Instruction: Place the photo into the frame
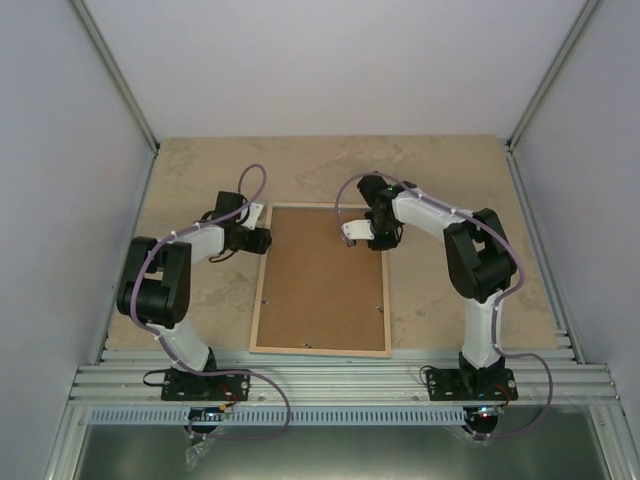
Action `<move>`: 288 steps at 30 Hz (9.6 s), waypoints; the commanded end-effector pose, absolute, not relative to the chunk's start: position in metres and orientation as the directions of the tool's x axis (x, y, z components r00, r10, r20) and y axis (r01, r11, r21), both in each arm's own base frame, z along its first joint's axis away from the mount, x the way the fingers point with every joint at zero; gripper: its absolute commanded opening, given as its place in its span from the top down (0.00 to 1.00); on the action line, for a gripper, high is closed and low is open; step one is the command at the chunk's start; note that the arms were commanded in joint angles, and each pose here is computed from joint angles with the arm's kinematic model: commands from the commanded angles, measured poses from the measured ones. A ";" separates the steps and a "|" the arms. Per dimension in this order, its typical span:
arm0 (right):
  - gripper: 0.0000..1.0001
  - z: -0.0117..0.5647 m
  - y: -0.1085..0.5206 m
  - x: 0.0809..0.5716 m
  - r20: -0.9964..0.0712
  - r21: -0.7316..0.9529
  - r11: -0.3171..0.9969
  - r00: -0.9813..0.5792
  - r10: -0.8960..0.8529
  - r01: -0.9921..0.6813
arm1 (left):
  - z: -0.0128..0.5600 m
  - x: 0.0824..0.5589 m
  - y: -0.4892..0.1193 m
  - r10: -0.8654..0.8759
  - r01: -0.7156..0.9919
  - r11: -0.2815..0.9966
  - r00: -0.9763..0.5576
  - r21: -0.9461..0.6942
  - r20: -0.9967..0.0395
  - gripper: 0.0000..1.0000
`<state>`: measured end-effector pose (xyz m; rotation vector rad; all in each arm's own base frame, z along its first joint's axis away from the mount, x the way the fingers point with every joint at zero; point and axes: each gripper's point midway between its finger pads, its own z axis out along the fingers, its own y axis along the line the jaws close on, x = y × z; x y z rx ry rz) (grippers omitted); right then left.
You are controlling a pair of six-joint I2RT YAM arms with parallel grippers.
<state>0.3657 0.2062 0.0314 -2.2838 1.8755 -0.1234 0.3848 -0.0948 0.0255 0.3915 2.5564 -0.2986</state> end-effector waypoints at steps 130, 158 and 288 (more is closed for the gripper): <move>0.55 0.073 0.178 0.318 -0.362 0.585 0.617 -0.850 -0.382 -0.527 | 0.152 0.289 -0.242 0.553 0.935 0.332 -0.086 0.125 -0.828 0.26; 0.82 -0.010 0.185 0.286 -0.097 0.788 0.573 -0.964 -0.247 -0.226 | 0.021 0.223 -0.389 0.713 0.990 -0.034 0.118 0.134 -0.691 0.66; 0.70 0.010 0.172 0.266 -0.197 0.835 0.478 -0.959 -0.204 -0.273 | 0.008 0.295 -0.384 0.769 0.981 0.108 0.020 0.161 -0.639 0.72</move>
